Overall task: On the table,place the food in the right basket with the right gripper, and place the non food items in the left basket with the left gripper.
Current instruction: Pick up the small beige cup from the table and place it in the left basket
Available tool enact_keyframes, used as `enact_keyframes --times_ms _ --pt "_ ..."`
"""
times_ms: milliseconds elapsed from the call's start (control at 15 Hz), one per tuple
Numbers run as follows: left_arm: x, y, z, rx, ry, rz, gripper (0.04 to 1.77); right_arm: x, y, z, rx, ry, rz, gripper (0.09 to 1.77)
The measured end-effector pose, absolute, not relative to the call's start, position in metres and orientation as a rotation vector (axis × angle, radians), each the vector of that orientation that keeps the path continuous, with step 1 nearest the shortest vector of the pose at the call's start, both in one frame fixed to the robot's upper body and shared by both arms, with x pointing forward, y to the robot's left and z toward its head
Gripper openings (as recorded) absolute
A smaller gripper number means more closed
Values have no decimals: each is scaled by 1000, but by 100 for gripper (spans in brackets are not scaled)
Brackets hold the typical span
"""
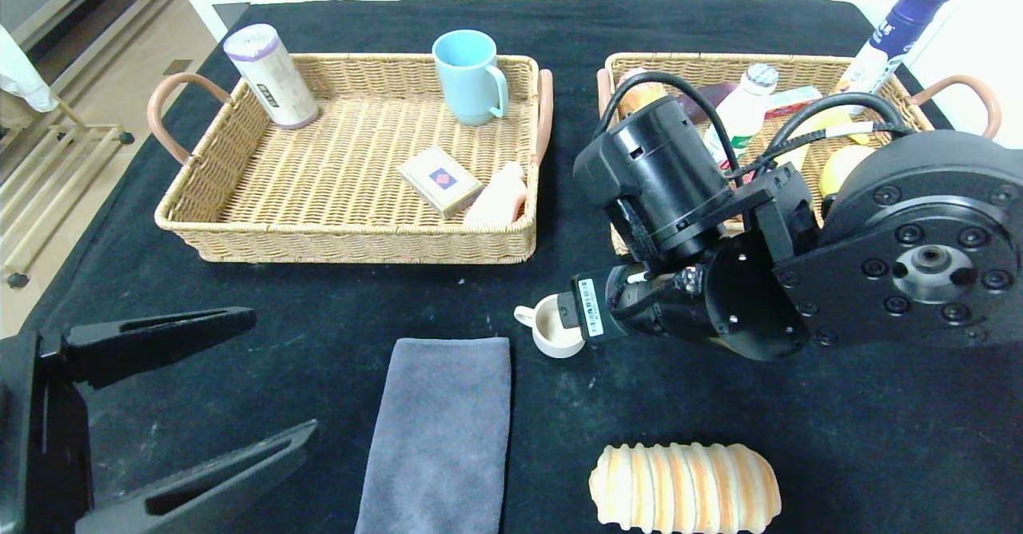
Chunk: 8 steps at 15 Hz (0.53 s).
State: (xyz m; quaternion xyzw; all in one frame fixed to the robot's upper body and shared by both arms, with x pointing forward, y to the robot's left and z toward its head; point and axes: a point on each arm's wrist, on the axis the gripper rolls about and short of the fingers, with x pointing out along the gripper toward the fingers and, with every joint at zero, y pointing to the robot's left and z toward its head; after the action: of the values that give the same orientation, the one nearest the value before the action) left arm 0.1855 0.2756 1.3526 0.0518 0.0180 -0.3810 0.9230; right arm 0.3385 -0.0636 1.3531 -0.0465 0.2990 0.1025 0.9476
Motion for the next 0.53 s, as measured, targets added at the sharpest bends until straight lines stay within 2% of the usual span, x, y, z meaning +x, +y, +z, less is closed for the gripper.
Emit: enact_keyframes --times_ms 533 --pt "185 276 1353 106 33 -782 172 350 -56 1339 -111 629 190 171"
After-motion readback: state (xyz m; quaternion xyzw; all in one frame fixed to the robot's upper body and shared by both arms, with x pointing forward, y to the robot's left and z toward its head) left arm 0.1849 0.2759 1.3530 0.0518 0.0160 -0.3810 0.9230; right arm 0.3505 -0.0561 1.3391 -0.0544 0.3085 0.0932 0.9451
